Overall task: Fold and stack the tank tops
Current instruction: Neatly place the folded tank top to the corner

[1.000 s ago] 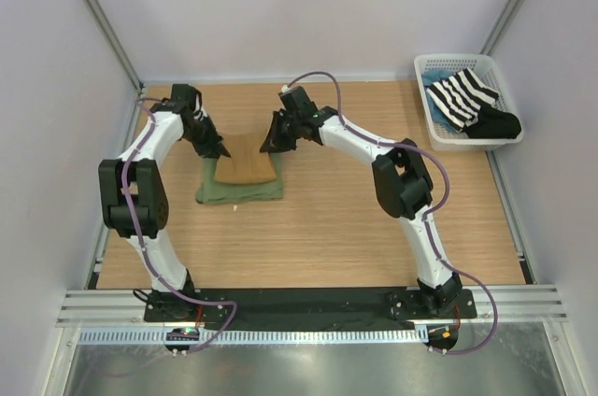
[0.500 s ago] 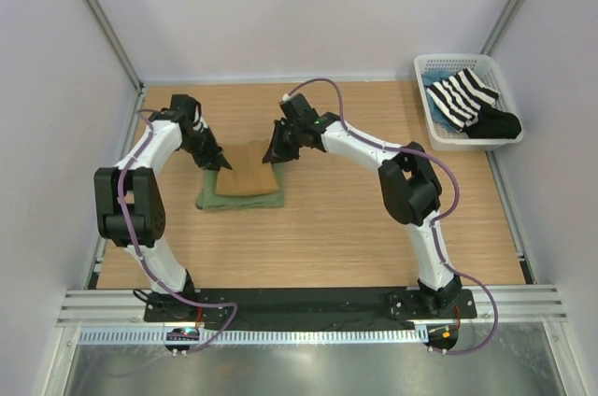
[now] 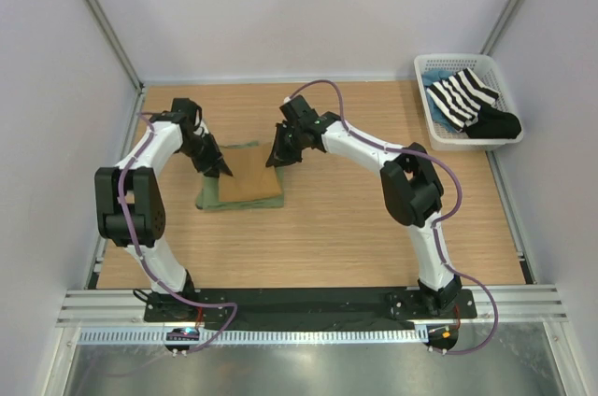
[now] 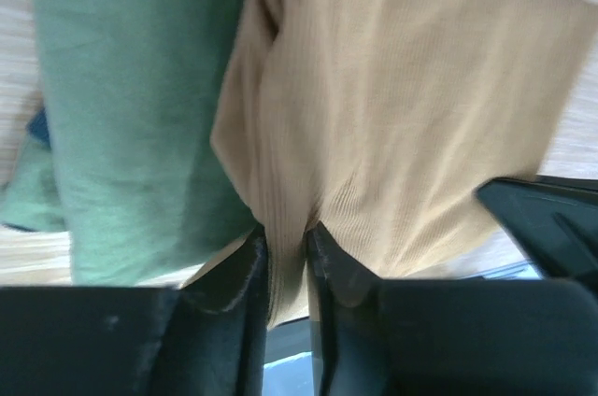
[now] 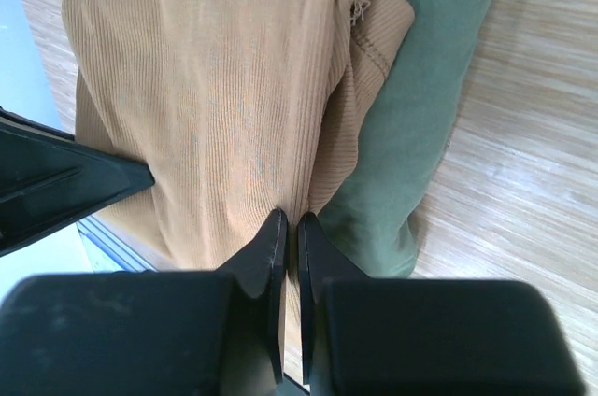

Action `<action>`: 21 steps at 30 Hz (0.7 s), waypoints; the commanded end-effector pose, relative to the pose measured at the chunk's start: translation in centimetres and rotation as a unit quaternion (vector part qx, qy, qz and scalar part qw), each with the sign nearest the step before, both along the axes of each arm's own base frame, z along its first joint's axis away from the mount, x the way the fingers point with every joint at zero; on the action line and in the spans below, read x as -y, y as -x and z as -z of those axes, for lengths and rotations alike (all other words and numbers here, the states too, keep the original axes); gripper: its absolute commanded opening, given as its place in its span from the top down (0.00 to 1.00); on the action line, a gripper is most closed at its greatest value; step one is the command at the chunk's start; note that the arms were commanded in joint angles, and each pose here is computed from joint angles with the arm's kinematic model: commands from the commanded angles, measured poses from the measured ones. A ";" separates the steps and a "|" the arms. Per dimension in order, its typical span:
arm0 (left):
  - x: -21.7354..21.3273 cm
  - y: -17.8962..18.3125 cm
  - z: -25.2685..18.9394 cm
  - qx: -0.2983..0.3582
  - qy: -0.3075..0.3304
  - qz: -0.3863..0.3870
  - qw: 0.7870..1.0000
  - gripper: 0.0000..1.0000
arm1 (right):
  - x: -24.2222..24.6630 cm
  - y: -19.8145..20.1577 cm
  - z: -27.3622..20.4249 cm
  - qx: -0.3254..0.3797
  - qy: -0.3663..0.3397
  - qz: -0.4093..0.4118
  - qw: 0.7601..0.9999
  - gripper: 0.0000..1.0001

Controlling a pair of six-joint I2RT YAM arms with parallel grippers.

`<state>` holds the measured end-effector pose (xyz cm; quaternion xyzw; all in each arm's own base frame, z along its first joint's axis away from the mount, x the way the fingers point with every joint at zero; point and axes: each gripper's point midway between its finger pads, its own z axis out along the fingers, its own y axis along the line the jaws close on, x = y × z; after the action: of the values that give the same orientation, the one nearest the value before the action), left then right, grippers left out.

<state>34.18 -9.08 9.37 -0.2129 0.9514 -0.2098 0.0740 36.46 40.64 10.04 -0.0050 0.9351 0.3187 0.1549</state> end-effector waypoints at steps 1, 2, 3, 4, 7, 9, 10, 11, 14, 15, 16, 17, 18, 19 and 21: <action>-1.6 2.0 0.4 -0.021 -0.040 0.007 0.999 0.73 | -0.2 0.6 -2.4 0.024 -0.010 -0.004 1.000 0.87; -1.9 2.2 0.6 -0.025 -0.051 0.005 0.998 0.62 | -0.2 0.8 -2.0 0.021 -0.007 -0.004 1.000 0.82; -2.2 2.3 0.6 -0.025 -0.058 0.003 0.998 0.59 | 0.1 1.1 -0.9 0.015 0.001 -0.002 1.000 0.78; -2.4 2.4 0.7 -0.024 -0.064 0.000 0.998 0.54 | 0.1 0.9 -1.1 0.022 -0.005 0.001 1.000 0.74; -3.4 2.0 -0.6 0.005 -0.092 -0.018 0.996 0.36 | 0.6 1.1 -1.5 0.038 -0.009 0.010 0.999 0.58; -4.1 1.8 -2.0 0.030 -0.111 -0.029 0.993 0.34 | 1.0 0.9 -2.3 0.053 -0.003 0.015 0.998 0.53; -4.2 1.4 -2.8 0.044 -0.113 -0.035 0.992 0.34 | 1.4 0.9 -3.0 0.059 0.004 0.017 0.998 0.52; -4.2 1.2 -3.5 0.055 -0.114 -0.038 0.991 0.33 | 1.5 0.7 -3.9 0.071 0.007 0.016 0.997 0.52; -3.9 0.3 -6.6 0.110 -0.100 -0.053 0.988 0.34 | 2.5 0.2 -5.8 0.104 0.021 0.028 0.994 0.52; -3.5 -0.1 -8.1 0.139 -0.086 -0.055 0.985 0.35 | 2.6 0.1 -6.4 0.113 0.021 0.029 0.993 0.52; -3.1 -0.2 -8.9 0.153 -0.075 -0.056 0.984 0.35 | 2.9 -0.1 -6.8 0.122 0.029 0.034 0.991 0.53; -2.7 -0.4 -9.4 0.162 -0.061 -0.059 0.983 0.37 | 2.9 0.0 -7.6 0.136 0.029 0.030 0.990 0.52; -2.0 -0.9 -10.1 0.182 -0.040 -0.057 0.981 0.39 | 2.8 0.2 -7.9 0.141 0.030 0.027 0.989 0.52; -0.9 -0.8 -10.8 0.192 -0.007 -0.046 0.980 0.41 | 2.4 0.4 -8.3 0.147 0.023 0.022 0.989 0.54; 0.4 -1.1 -10.8 0.198 0.028 -0.043 0.979 0.47 | 1.6 1.0 -8.6 0.144 0.001 0.005 0.990 0.63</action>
<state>33.71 -7.15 18.23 -0.2197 0.9264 -0.1922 0.2379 35.67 37.93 14.82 -0.0206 0.9251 0.2836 0.2518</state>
